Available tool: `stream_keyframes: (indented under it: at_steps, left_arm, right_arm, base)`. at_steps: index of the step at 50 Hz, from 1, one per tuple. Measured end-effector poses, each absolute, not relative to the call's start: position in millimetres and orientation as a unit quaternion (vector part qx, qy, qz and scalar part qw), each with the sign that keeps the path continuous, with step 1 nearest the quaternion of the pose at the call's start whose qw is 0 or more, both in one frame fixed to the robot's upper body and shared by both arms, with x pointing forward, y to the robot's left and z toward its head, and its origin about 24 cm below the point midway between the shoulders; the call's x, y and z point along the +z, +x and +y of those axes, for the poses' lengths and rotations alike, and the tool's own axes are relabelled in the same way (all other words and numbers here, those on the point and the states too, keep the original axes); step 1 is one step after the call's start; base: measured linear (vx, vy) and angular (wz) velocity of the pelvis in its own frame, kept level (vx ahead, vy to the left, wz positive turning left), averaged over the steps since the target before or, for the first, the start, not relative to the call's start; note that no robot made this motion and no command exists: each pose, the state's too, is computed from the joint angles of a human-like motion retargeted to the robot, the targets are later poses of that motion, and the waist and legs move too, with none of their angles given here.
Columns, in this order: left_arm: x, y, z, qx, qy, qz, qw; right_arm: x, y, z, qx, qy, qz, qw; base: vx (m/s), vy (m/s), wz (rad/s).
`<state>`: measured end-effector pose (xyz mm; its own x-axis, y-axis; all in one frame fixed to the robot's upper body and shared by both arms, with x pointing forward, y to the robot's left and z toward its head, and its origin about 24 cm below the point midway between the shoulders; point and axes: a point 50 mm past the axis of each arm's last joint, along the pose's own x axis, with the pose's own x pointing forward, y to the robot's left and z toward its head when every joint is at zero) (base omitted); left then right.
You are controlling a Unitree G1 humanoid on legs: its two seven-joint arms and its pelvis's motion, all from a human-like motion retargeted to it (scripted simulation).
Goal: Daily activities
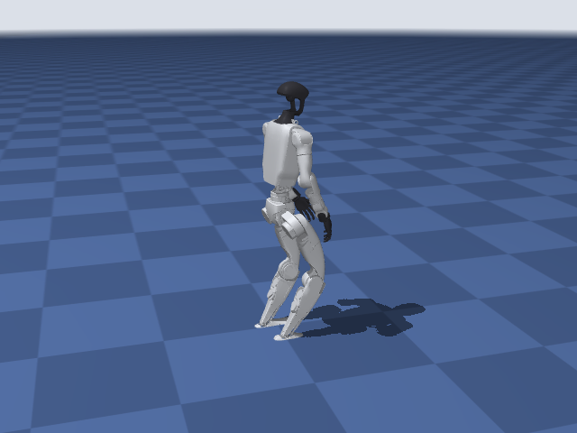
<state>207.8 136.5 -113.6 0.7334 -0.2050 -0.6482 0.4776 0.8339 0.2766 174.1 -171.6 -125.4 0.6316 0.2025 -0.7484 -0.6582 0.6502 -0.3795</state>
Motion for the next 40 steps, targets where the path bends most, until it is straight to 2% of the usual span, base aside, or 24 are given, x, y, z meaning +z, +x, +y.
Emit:
stream_keyframes:
  at_steps: [10, 15, 28, 40]
  left_arm:
    - [-116.7, 206.8, 134.2, -0.201, 0.222, 0.323, 0.898]
    - [-113.3, 211.5, 131.2, -0.206, 0.227, 0.311, 0.899]
    - [-107.2, 216.3, 113.9, -0.237, 0.241, 0.281, 0.898]
    - [-124.9, 195.0, 124.1, -0.258, 0.253, 0.339, 0.869]
  right_arm:
    - [-136.1, 160.8, -183.9, 0.235, -0.331, 0.385, 0.829]
    - [-123.1, 179.7, -187.0, 0.216, -0.334, 0.346, 0.85]
    - [-85.7, 213.4, -152.3, 0.261, -0.322, 0.219, 0.884]
    - [-107.8, 187.8, -148.9, 0.291, -0.278, 0.296, 0.866]
  base:
    - [-0.01, -0.02, 0.15]
    - [-0.03, 0.0, 0.18]
    - [-0.04, 0.03, 0.27]
    - [0.01, 0.0, 0.71]
